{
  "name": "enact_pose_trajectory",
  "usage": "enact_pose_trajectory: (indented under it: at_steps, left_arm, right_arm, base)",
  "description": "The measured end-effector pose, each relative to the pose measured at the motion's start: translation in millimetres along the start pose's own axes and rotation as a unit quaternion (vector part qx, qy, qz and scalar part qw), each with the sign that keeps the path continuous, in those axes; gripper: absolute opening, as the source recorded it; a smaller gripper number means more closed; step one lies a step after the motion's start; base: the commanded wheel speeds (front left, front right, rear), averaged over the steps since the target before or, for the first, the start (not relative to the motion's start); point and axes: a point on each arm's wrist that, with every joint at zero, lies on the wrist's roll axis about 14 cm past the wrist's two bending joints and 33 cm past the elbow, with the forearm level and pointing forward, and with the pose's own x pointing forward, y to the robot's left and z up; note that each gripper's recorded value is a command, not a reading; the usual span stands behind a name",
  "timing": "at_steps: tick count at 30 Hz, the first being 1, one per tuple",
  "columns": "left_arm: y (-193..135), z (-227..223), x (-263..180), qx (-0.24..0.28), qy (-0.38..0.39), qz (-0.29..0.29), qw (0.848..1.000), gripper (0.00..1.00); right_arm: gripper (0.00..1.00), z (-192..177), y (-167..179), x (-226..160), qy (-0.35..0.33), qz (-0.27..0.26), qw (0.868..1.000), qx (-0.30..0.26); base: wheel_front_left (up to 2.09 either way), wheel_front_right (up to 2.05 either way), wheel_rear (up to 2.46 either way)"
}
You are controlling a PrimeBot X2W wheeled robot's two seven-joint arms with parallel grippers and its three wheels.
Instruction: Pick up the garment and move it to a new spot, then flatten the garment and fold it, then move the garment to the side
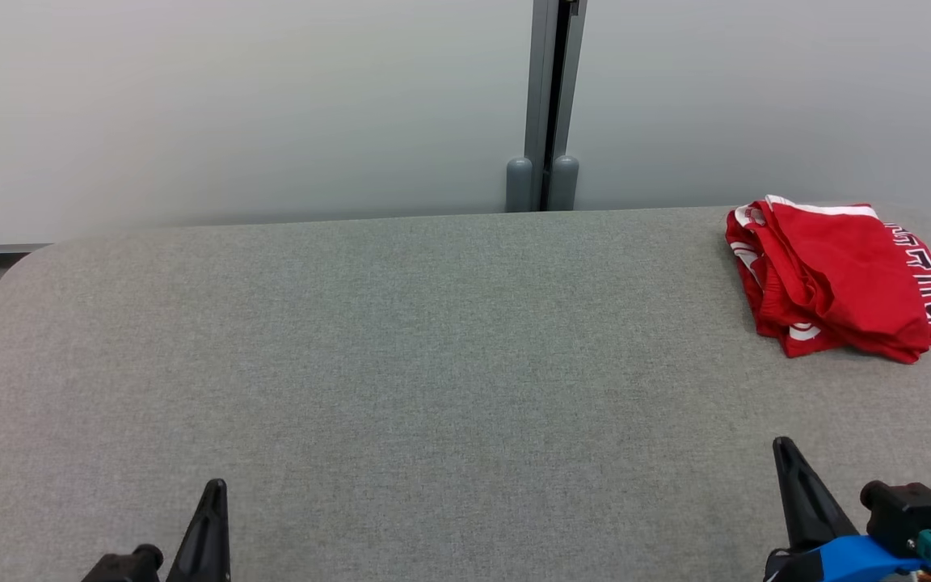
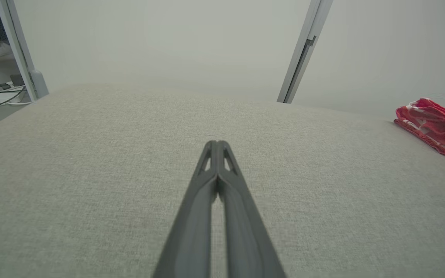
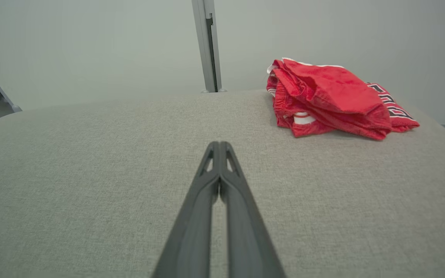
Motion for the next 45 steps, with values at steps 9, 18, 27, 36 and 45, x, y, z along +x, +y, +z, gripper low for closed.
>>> enact_pose_trajectory:
  at_steps: [9,18,27,36,45]
  left_arm:
    - [4.0,-13.0,-3.4,-0.068,0.025,0.022,0.997,0.0]
    - [9.0,-7.6,3.1,-0.143,0.023,0.04,0.989,0.0]
    - [11.5,-1.5,9.1,-0.213,0.017,0.049,0.976,0.0]
    - [13.3,4.9,14.7,-0.274,0.01,0.054,0.96,0.0]
    - [14.3,11.6,19.9,-0.329,0.002,0.054,0.943,0.0]
  right_arm:
    - [0.0,-11.4,-3.2,-2.0,0.018,-0.01,0.997,0.069]
    - [0.0,-9.4,-5.0,0.4,0.013,-0.016,0.989,0.149]
    - [0.0,-6.2,-6.3,4.0,0.007,-0.018,0.975,0.223]
    - [0.0,-2.0,-7.1,8.0,0.001,-0.019,0.958,0.287]
    - [0.0,1.1,-7.7,11.1,-0.004,-0.018,0.939,0.344]
  base:
    - [0.0,0.0,0.0]
    - [0.0,0.0,0.0]
    - [0.0,0.0,0.0]
    - [0.0,0.0,0.0]
    - [0.0,0.0,0.0]
